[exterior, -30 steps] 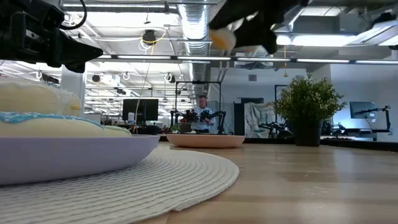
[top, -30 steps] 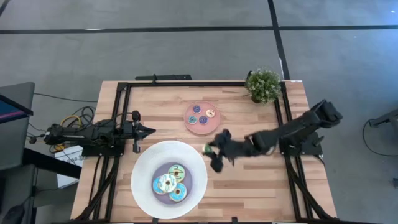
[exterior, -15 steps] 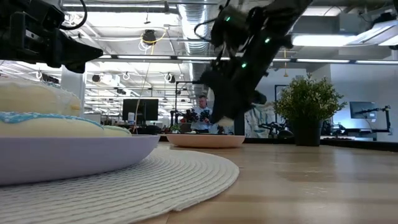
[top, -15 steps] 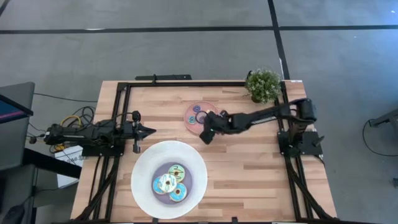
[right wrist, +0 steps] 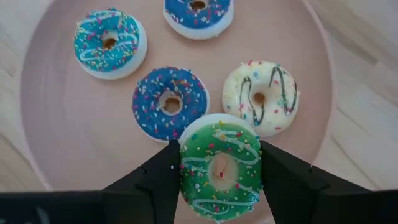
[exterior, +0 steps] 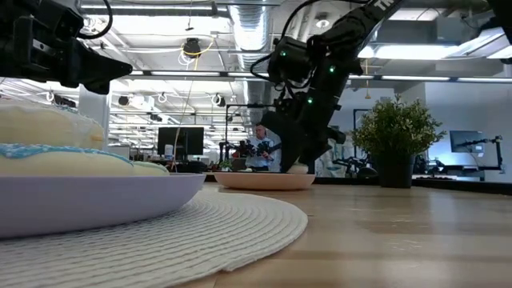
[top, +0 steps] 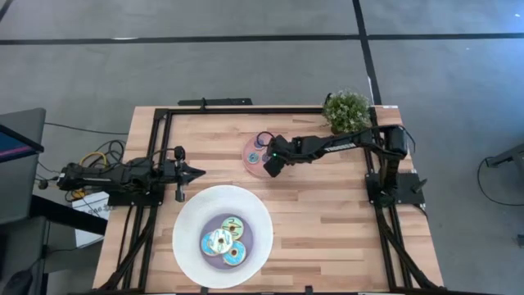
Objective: Pick & Place donuts
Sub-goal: Put the small green donut on the pink plate
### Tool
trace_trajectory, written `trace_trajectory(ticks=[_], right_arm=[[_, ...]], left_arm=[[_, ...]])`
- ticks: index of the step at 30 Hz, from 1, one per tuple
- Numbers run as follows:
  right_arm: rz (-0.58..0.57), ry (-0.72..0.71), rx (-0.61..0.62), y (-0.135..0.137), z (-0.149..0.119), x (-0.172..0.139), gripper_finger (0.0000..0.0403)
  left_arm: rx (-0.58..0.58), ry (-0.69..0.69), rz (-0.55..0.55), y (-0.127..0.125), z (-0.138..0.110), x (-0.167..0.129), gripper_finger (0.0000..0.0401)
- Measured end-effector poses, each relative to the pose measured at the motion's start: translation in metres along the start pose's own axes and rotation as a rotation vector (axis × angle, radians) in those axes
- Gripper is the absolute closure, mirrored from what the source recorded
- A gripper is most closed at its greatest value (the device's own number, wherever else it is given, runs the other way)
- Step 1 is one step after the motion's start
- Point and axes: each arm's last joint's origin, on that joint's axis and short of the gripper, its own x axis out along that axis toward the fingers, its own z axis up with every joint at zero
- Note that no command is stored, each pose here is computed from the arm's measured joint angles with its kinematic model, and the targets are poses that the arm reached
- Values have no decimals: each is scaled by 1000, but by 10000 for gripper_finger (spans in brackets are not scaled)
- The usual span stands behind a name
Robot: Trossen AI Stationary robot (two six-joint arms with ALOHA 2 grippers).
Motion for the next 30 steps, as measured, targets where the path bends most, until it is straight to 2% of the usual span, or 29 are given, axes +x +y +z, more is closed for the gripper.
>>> trace_trajectory(ticks=[5, 10, 19, 24, 30], right_arm=[[-1, 17, -4, -1, -1, 0, 214], [49, 36, -2, 1, -1, 0, 214], [39, 64, -13, 2, -6, 21, 214], [62, -13, 6, 7, 1, 25, 214], [74, -31, 10, 10, 6, 22, 214]], left_arm=[[0, 0, 0, 0, 0, 0, 401], [0, 1, 0, 0, 0, 0, 401], [0, 1, 1, 0, 0, 0, 401], [0, 2, 0, 0, 0, 0, 401], [0, 1, 0, 0, 0, 0, 401]])
